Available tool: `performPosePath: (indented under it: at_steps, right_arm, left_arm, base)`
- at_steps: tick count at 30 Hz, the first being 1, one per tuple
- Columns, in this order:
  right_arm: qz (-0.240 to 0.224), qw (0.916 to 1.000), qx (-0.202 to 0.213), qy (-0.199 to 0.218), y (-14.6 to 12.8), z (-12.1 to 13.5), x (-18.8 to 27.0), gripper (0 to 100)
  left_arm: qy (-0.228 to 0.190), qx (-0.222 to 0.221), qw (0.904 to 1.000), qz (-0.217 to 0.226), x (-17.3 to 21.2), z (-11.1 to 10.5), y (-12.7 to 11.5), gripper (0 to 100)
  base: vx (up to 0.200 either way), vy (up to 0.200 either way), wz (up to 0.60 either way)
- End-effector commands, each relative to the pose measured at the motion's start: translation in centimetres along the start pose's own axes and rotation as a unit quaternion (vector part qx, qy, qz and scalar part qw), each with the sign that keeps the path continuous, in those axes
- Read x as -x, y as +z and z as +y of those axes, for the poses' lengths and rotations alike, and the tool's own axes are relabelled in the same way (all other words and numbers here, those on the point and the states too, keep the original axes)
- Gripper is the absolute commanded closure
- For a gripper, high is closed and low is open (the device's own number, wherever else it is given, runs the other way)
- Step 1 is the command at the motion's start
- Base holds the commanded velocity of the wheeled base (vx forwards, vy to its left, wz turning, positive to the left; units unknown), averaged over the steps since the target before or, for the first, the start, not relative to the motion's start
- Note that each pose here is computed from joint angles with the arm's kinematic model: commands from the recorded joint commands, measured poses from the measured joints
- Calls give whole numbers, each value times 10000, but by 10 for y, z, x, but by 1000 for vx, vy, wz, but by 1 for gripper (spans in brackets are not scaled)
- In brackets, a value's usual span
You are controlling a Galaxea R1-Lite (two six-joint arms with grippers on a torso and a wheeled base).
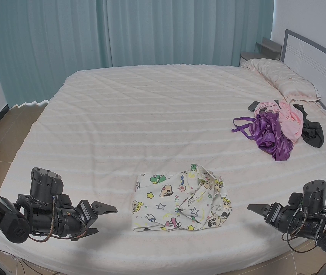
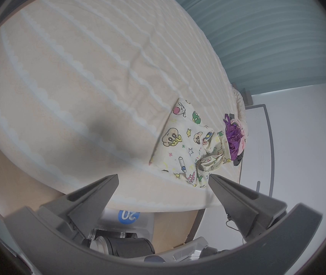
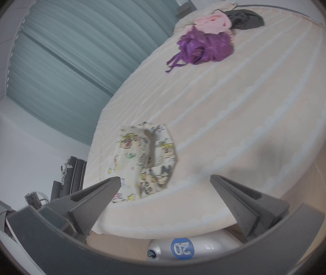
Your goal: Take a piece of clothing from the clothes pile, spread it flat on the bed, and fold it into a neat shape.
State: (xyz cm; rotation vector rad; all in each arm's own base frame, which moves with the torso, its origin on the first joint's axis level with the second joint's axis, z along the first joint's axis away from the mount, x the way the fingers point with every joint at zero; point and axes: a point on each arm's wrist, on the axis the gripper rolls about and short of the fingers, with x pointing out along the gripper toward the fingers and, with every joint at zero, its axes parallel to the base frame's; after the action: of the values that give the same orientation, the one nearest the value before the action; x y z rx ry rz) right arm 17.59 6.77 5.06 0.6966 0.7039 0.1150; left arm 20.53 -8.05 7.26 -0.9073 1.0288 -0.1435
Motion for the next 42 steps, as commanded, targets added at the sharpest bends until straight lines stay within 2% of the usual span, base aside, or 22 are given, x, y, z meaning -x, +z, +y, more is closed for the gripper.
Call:
performPosePath:
  at_steps: [1,2,3,4,7,11,13,14,16,18,23,24,31,34,35,37,39,42]
  right_arm:
    - [-9,9988,265,419,-2,20,-5,0]
    - [-9,9988,265,419,-2,20,-5,0]
    - [-38,9968,480,637,-4,43,-15,0]
    - [14,9964,578,618,-5,51,-20,0]
    - [385,9938,997,304,-10,81,-37,0]
    - [624,9883,1388,-61,-13,122,-46,0]
    - [681,9860,1516,-159,-14,131,-50,0]
    - [877,9810,1693,-368,-22,137,-59,0]
    - [1013,9769,1801,-536,-30,138,-69,0]
    - [1000,9700,2036,-876,-46,141,-90,0]
    - [1021,9561,2515,-1105,-66,147,-111,0]
    - [1021,9561,2515,-1105,-66,147,-111,0]
    - [1101,9343,2975,-1626,-65,151,-129,0]
    - [1011,9305,3027,-1799,-60,148,-133,0]
    - [1003,9251,3116,-1925,-58,143,-133,0]
    - [1046,9199,3176,-2048,-55,138,-132,0]
    - [1109,9104,3217,-2355,-50,128,-131,0]
    - [1007,9038,3165,-2700,-38,115,-128,0]
  left_arm:
    - [0,116,9999,28,-1,4,5,0]
    - [0,116,9999,28,-1,4,5,0]
    - [20,133,9999,41,-2,5,6,0]
    - [42,151,9999,41,-3,6,7,0]
    - [63,179,9998,-4,-8,10,10,0]
    - [48,186,9998,-64,-12,13,11,0]
    - [15,179,9998,-83,-11,14,11,0]
    - [-18,171,9998,-102,-11,14,11,0]
    - [-25,164,9998,-101,-11,15,10,0]
    - [-50,146,9998,-116,-10,16,10,0]
    - [-80,134,9998,-136,-10,15,10,0]
    - [-80,134,9998,-136,-10,15,10,0]
    - [-94,116,9998,-139,-10,15,10,0]
    - [-94,124,9998,-139,-10,15,10,0]
    - [-89,116,9998,-145,-10,15,10,0]
    - [-84,122,9998,-157,-10,15,10,0]
    - [-84,122,9998,-157,-10,15,10,0]
    - [-81,117,9998,-158,-10,15,9,0]
  base:
    - [0,0,0]
    - [0,0,0]
    - [0,0,0]
    - [0,0,0]
    - [0,0,0]
    - [0,0,0]
    - [0,0,0]
    - [0,0,0]
    - [0,0,0]
    - [0,0,0]
    - [0,0,0]
    - [0,0,0]
    - [0,0,0]
    - [0,0,0]
    - [0,0,0]
    - [0,0,0]
    - [0,0,0]
    - [0,0,0]
